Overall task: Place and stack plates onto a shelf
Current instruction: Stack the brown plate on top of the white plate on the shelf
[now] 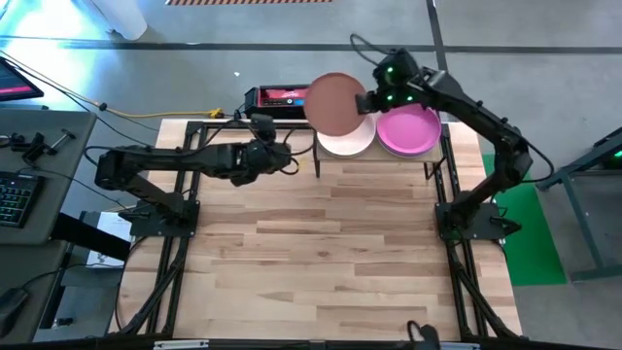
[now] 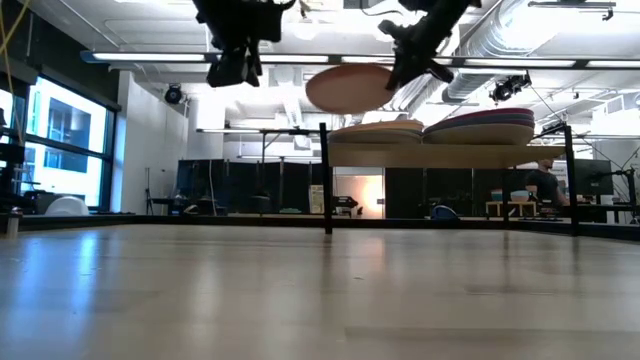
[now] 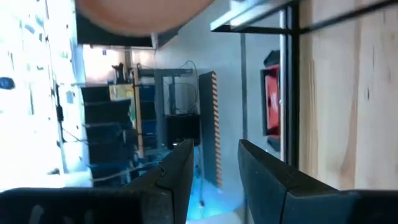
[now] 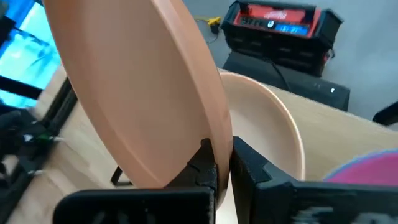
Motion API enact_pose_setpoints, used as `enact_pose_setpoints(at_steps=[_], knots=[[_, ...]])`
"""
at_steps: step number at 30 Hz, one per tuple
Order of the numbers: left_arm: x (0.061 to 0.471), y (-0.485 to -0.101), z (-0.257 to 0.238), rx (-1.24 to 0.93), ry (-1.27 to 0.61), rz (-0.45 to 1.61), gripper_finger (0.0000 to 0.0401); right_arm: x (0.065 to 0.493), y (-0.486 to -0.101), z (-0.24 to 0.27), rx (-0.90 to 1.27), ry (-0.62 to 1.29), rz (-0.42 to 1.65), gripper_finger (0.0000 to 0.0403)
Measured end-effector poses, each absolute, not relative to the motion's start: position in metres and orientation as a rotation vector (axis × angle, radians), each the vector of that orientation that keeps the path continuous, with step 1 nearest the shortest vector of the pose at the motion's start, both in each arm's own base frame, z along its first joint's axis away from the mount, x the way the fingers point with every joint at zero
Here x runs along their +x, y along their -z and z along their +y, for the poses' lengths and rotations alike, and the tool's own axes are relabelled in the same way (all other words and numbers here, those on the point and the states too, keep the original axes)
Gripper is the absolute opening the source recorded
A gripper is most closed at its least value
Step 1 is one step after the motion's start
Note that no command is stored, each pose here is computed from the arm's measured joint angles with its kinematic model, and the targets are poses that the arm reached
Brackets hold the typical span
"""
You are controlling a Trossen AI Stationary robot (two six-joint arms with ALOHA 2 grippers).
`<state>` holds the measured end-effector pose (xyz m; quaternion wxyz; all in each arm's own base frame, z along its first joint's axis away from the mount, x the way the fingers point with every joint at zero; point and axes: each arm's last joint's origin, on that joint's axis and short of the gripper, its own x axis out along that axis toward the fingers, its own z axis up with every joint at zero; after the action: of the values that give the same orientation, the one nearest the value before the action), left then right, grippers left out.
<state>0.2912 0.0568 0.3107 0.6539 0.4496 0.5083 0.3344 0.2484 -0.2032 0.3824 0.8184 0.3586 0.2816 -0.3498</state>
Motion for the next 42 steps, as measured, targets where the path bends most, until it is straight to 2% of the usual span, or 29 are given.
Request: enact_pose_setpoints(at_steps=[9,18,32,42], knots=[[0.283,-0.32,0.057,0.871,-0.854,1.044,0.0117,0.215,-0.385,-0.219,0.917,0.68,0.615,0.0003],[0.284,-0.32,0.057,0.849,-0.863,1.032,0.0117,0.203,-0.376,-0.222,1.066,0.701,0.685,0.0003],[0.278,-0.321,0.077,0.838,-0.906,1.083,0.0117,0.225,-0.365,-0.211,1.163,0.791,0.728,0.0004],[0.253,-0.345,0.084,0.749,-0.9,0.982,0.0117,0.231,-0.358,-0.209,1.205,0.85,0.757,0.0005]])
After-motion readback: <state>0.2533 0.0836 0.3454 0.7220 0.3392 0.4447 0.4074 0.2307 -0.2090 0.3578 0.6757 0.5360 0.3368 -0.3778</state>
